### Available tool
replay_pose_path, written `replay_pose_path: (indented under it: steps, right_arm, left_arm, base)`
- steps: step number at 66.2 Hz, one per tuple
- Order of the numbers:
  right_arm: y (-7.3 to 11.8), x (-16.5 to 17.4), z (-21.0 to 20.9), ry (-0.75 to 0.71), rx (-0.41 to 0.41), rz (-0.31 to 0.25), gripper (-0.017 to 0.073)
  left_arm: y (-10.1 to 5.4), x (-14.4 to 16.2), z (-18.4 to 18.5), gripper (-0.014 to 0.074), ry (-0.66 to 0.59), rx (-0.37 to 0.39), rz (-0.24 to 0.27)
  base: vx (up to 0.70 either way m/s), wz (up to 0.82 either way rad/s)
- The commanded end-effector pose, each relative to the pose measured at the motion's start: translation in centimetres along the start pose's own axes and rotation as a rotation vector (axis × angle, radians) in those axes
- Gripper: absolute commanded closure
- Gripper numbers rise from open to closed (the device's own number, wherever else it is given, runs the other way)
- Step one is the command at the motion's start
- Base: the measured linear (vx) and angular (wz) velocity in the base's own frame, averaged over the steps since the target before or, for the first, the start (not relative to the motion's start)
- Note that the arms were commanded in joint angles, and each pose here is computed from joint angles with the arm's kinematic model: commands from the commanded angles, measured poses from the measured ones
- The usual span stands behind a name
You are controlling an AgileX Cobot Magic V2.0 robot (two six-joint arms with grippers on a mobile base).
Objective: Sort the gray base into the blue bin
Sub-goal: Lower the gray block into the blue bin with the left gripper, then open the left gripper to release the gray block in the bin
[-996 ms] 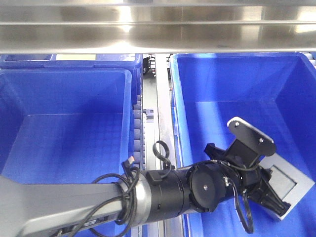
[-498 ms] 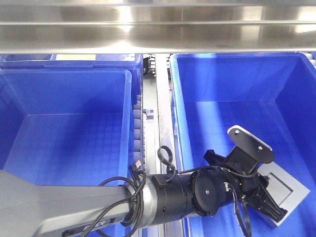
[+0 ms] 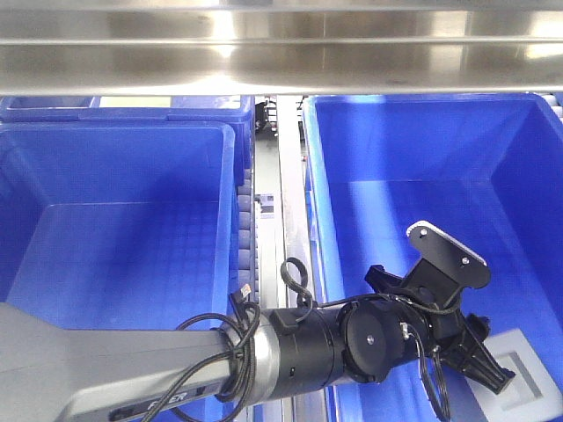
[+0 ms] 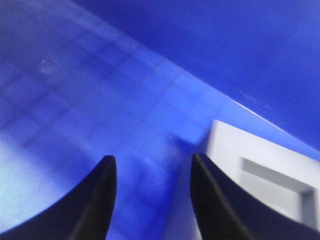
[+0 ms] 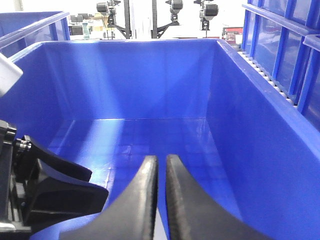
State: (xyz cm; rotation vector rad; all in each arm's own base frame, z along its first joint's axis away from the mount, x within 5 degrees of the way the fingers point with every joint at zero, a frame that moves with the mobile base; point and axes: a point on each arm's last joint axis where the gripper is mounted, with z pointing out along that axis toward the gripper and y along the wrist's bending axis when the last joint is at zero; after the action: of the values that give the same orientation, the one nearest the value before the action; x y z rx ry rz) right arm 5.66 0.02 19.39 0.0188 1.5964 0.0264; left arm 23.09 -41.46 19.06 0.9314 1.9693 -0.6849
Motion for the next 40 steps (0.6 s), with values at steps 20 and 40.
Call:
replay_pose_path:
  steps: [20, 40]
  right_arm:
    - [0.0, -0.9, -0.1, -0.092, 0.0, -0.013, 0.0564]
    - [0.0, -0.9, -0.1, -0.092, 0.0, -0.013, 0.0564]
  left_arm:
    - [-0.6, -4.1, -2.8, 0.0256, -0.116, 0.019, -0.014]
    - [-1.0, -5.3, -4.7, 0.0553, -0.134, 0.052, -0.005]
  base:
    - [0.0, 0.0]
    - [0.0, 0.0]
